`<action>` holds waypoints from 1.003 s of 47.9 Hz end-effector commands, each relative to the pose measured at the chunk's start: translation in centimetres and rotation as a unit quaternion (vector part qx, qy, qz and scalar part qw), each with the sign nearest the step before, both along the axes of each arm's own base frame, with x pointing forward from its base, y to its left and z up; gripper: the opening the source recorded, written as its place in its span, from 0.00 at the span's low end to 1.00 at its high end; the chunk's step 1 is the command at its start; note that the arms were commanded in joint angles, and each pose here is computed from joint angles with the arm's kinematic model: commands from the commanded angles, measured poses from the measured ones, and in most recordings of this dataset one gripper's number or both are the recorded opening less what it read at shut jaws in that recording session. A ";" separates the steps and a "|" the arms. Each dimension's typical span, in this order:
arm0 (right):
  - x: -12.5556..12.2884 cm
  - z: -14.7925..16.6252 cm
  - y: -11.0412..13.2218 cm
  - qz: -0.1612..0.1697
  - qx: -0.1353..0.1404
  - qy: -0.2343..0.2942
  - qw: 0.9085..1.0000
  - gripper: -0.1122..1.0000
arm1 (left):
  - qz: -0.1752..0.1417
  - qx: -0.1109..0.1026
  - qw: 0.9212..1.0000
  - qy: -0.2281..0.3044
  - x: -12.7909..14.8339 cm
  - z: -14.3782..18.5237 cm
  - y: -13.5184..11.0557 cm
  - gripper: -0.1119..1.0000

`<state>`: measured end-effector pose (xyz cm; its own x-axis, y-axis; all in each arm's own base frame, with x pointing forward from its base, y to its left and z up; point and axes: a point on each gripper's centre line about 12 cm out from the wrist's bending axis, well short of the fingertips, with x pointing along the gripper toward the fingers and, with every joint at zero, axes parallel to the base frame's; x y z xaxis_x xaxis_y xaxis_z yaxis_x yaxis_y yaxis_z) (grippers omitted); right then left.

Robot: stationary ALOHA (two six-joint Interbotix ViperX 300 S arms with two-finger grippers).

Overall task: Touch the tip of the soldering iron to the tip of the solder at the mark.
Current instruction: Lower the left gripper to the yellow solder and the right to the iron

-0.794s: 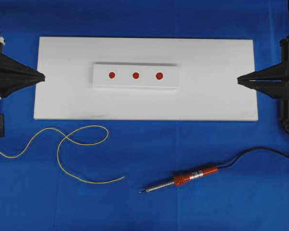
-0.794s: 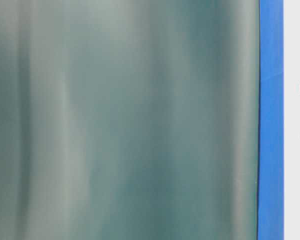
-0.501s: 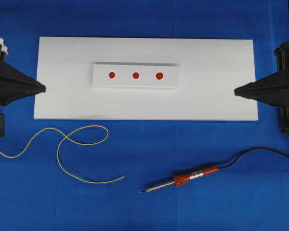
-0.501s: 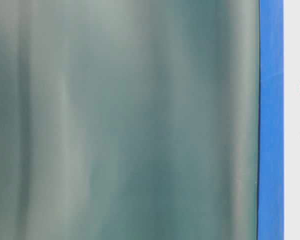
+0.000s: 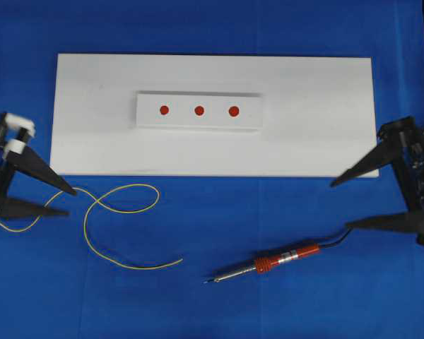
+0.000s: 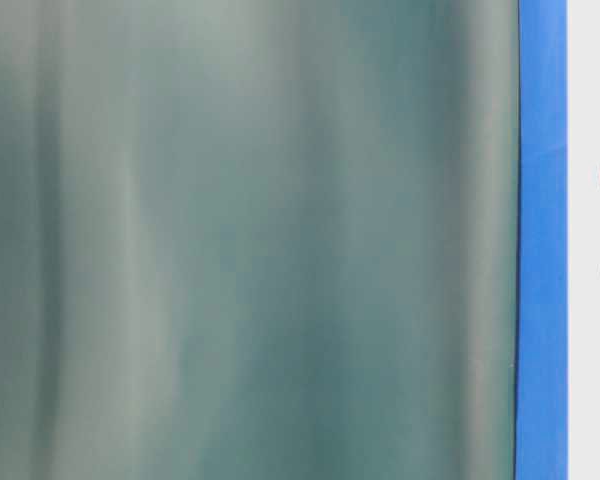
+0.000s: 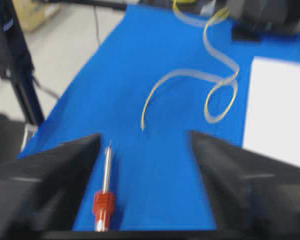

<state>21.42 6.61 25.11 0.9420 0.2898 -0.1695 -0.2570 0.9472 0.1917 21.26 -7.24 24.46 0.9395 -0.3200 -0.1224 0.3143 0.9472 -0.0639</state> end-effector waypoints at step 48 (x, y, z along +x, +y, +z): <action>5.6 -16.1 6.0 -0.043 0.026 0.154 0.987 0.90 | -0.062 0.041 0.985 0.157 5.9 -15.1 -6.5 0.86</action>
